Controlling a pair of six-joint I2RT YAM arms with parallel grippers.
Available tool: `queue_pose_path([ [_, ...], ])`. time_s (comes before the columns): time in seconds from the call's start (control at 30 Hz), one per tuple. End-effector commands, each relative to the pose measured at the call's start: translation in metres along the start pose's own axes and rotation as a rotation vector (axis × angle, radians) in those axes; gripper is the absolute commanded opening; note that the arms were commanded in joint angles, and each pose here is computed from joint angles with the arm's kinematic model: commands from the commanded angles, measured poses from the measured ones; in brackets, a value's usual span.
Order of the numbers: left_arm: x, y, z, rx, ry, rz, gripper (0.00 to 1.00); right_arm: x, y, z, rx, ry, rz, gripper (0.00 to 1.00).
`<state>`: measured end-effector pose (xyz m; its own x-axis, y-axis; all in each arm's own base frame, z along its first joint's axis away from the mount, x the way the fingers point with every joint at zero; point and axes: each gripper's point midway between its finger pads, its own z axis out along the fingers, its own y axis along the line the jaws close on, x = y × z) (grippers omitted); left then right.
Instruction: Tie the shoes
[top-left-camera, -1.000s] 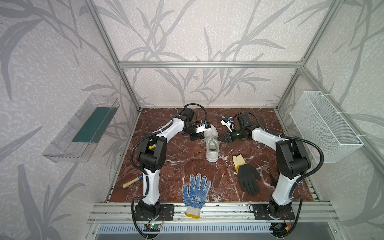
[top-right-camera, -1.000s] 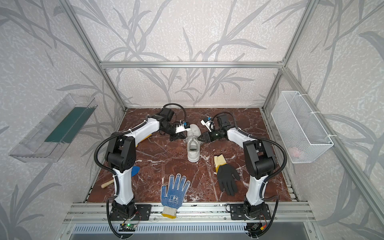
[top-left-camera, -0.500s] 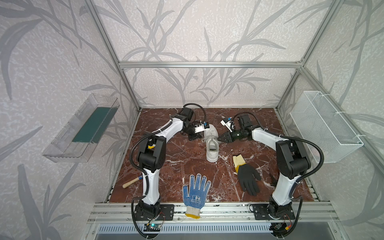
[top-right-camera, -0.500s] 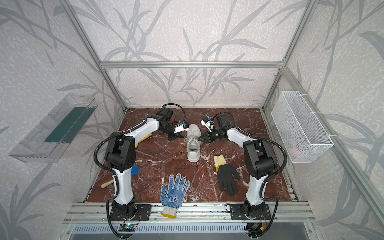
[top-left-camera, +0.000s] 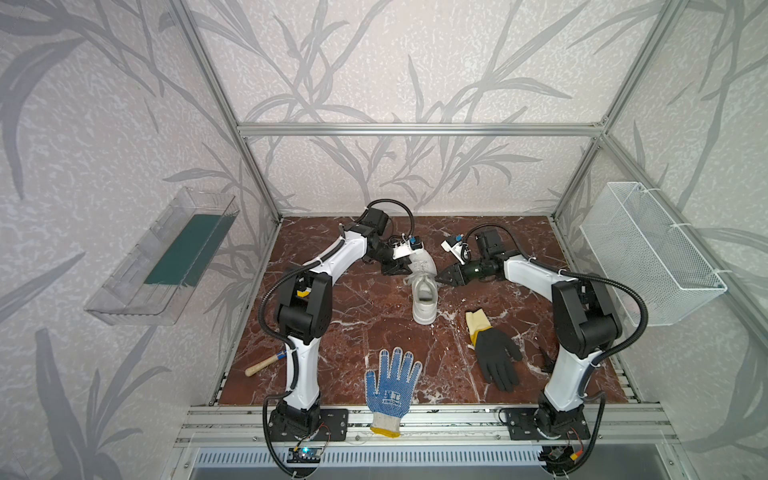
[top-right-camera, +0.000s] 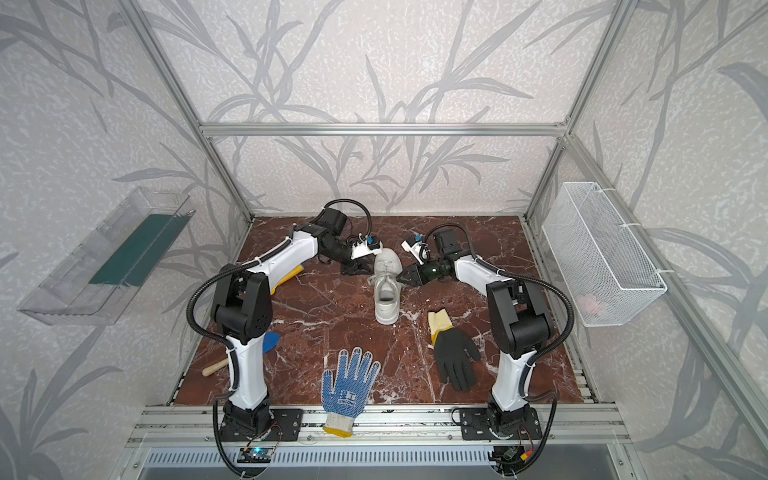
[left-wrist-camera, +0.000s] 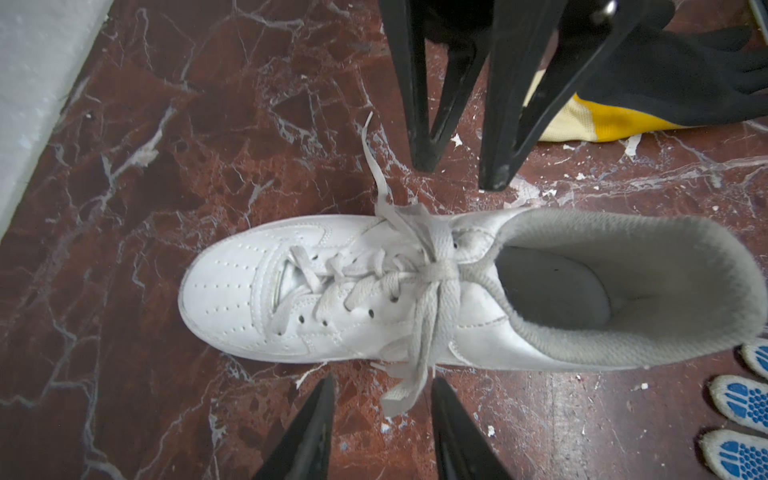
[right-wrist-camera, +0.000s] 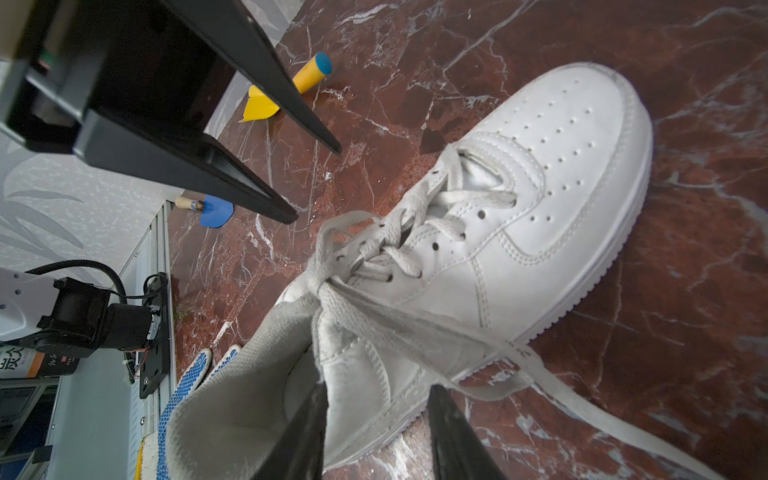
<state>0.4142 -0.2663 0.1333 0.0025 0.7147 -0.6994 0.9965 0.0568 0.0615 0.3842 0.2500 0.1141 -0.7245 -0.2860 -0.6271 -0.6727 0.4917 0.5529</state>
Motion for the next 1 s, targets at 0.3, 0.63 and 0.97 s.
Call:
queue_pose_path([
  [0.3, -0.008, -0.016, 0.016, 0.140, -0.016, -0.010, 0.36, -0.005, 0.010, -0.009, -0.016, -0.010, -0.032, 0.41],
  [0.63, -0.009, -0.017, 0.018, 0.167, -0.009, -0.027, 0.09, -0.007, 0.012, -0.009, -0.032, -0.019, -0.033, 0.41],
  [0.97, -0.009, -0.020, 0.016, 0.176, -0.011, 0.000, 0.00, -0.017, 0.015, -0.010, -0.045, -0.051, -0.030, 0.41],
])
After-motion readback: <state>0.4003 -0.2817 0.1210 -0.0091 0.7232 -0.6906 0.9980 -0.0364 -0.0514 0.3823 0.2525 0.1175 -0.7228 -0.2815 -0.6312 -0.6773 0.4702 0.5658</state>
